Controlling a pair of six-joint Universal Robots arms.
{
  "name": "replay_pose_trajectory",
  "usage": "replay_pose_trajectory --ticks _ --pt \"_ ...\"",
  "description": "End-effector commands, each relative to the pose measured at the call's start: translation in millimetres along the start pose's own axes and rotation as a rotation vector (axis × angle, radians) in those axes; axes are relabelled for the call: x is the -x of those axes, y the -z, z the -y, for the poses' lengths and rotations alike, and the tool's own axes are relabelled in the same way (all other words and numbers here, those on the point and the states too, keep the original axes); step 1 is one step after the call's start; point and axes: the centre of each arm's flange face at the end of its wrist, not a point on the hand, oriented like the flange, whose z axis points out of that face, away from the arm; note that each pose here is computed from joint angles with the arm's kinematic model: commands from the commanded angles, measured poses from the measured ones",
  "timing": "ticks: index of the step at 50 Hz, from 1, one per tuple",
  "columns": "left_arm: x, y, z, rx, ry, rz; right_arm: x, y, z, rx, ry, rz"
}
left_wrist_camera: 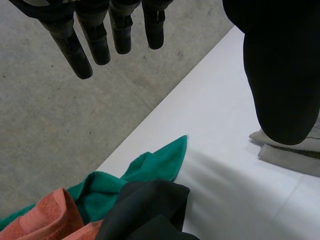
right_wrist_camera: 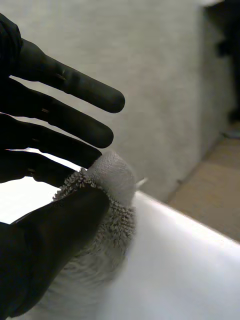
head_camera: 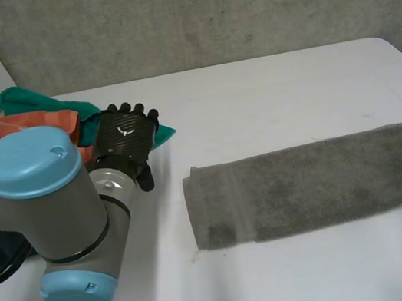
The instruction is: Fold the laundry.
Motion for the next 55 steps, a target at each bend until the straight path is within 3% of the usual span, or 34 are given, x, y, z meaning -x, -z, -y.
replay_pose_trajectory --ticks 1,8,12,17,22,27,32,37,43,48,51,55 --pt "5 7 2 -0.002 0.003 0.009 94 52 126 -0.452 0.132 0.256" --pt "6 15 0 0.001 0.003 0.008 199 150 189 -0.813 0.228 0.527" --pt "4 17 -4 0.009 0.001 0.004 267 197 183 -0.883 0.285 0.720" --pt "2 18 -8 0.006 0.002 0.005 300 216 170 -0.882 0.341 0.797" --pt "1 18 -7 0.002 0.002 0.004 292 204 166 -0.763 0.301 0.711" --pt "2 17 -2 -0.015 0.004 0.007 223 182 179 -0.626 0.059 0.554" --pt "1 18 1 -0.023 0.005 0.004 198 167 144 -0.402 -0.138 0.604" --pt "-6 21 1 -0.028 0.002 -0.016 191 156 105 -0.247 -0.149 0.616" --pt "-14 23 0 -0.024 -0.002 -0.038 179 120 56 -0.111 0.013 0.519" --pt "-15 24 -2 -0.020 -0.004 -0.040 170 105 57 -0.140 0.067 0.421" --pt "-13 25 1 -0.026 -0.003 -0.035 164 117 98 -0.314 0.049 0.354" --pt "-9 27 4 -0.035 0.000 -0.026 164 150 152 -0.511 -0.055 0.378"
